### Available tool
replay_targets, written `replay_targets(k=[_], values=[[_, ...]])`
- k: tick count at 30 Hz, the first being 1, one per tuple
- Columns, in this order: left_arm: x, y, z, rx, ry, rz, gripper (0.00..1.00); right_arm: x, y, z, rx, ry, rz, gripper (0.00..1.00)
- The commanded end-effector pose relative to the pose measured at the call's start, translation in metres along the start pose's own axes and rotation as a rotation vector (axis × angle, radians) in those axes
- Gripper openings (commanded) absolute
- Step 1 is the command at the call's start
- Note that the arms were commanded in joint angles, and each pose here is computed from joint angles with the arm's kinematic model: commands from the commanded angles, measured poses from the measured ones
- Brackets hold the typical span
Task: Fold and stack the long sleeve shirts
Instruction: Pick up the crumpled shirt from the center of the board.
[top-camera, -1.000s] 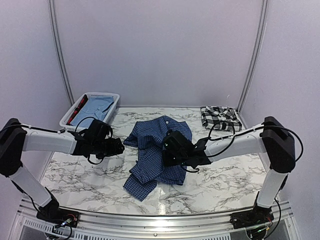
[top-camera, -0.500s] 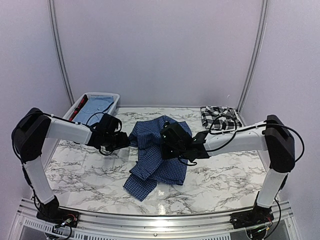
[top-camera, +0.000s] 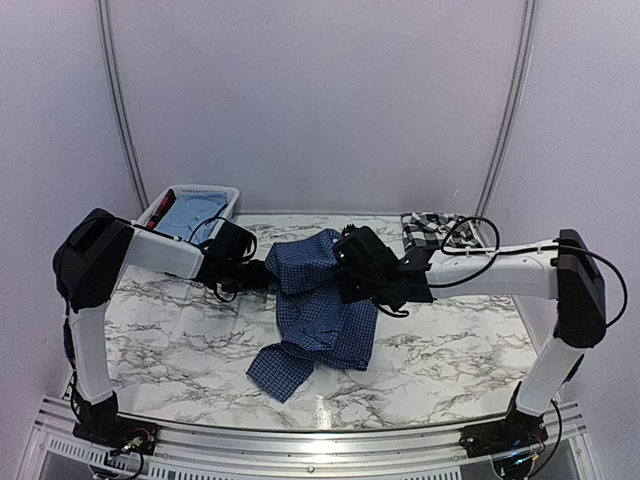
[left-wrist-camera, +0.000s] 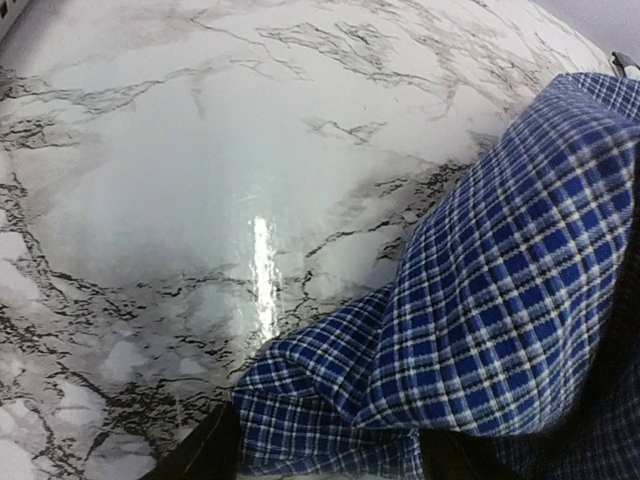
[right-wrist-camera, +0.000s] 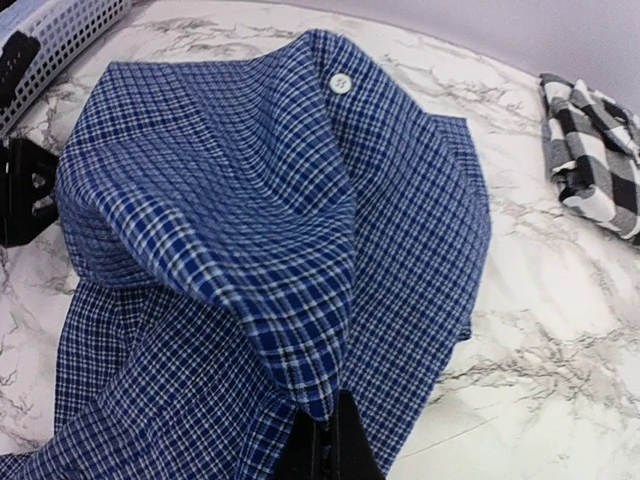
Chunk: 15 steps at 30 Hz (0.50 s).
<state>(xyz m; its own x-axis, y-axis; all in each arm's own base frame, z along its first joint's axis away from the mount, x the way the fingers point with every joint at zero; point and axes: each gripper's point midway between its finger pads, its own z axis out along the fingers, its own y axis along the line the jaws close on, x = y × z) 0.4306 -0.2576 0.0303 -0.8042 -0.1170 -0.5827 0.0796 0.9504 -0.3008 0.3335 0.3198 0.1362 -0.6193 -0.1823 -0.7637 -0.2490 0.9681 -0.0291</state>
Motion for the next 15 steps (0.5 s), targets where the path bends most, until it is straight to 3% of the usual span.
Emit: replay_targets(k=[1, 4, 9, 15], values=[[0.006, -0.007, 0.012, 0.039, 0.037, 0.044, 0.6, -0.039, -0.026, -0.017, 0.075, -0.079, 0.01, 0.0], [0.006, -0.006, 0.014, 0.039, 0.025, 0.023, 0.46, -0.048, -0.034, -0.021, 0.097, -0.098, 0.005, 0.0], [-0.011, -0.004, 0.001, 0.015, -0.052, 0.002, 0.0, -0.068, -0.052, -0.031, 0.162, -0.139, -0.011, 0.0], [-0.075, 0.005, -0.092, -0.072, -0.306, 0.026, 0.0, -0.098, -0.078, -0.062, 0.255, -0.214, -0.035, 0.0]])
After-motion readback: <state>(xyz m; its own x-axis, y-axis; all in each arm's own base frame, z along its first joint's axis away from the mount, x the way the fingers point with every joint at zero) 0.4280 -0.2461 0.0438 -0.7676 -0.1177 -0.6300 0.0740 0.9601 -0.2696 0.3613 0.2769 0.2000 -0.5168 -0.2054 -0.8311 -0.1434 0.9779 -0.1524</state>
